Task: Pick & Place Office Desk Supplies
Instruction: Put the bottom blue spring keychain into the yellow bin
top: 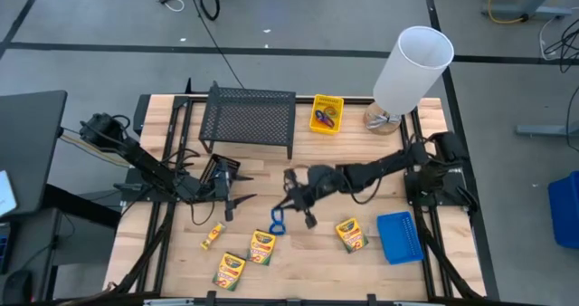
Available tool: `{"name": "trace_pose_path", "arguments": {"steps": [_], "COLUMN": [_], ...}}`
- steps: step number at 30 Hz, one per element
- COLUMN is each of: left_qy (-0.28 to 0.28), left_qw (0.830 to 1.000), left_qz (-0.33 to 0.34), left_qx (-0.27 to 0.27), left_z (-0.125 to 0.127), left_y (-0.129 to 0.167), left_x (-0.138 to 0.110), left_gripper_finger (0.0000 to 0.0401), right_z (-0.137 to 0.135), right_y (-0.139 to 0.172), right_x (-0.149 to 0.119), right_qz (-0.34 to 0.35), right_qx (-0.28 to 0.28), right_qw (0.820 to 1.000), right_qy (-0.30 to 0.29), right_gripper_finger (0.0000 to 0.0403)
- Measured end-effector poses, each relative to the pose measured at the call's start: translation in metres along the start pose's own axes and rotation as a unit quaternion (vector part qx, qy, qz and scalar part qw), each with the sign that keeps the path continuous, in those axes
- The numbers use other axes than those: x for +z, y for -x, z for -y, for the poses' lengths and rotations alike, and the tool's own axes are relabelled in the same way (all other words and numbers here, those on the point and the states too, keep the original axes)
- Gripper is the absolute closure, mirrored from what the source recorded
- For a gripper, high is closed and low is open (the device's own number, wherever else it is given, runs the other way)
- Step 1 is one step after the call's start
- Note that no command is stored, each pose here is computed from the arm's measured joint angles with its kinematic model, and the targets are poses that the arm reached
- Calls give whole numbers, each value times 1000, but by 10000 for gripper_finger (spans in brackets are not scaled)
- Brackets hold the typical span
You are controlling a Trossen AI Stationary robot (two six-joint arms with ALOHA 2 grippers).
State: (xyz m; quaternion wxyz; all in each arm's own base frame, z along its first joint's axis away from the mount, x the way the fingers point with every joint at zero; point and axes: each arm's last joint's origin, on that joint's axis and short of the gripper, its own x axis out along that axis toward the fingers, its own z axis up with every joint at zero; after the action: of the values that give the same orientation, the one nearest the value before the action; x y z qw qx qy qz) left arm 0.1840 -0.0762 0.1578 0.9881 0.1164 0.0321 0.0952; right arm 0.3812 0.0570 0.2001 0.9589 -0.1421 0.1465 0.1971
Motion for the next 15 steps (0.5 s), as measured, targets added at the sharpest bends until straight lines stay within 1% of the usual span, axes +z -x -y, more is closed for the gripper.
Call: {"name": "trace_pose_path", "arguments": {"steps": [2, 6, 9, 12, 15], "left_qy": [1, 1, 1, 1, 1], "left_qw": [1000, 1000, 1000, 1000, 1000], "left_qz": [2, 3, 3, 3, 3], "left_qx": [-7, -10, -10, -10, -10], "left_z": [0, 1, 1, 1, 1], "left_y": [0, 0, 0, 0, 0], "left_x": [0, 0, 0, 0, 0], "left_gripper_finger": [167, 167, 167, 167, 167], "right_z": [16, 47, 70, 91, 110], "right_y": [4, 13, 22, 31, 42], "right_x": [-3, -8, -14, -21, -29], "right_qz": [7, 23, 17, -5, -33], "right_qx": [-16, -65, -132, -210, -292], "right_qw": [1000, 998, 991, 977, 955], "right_qy": [-3, -9, -16, -26, -37], "right_gripper_finger": [397, 399, 399, 399, 399]}}
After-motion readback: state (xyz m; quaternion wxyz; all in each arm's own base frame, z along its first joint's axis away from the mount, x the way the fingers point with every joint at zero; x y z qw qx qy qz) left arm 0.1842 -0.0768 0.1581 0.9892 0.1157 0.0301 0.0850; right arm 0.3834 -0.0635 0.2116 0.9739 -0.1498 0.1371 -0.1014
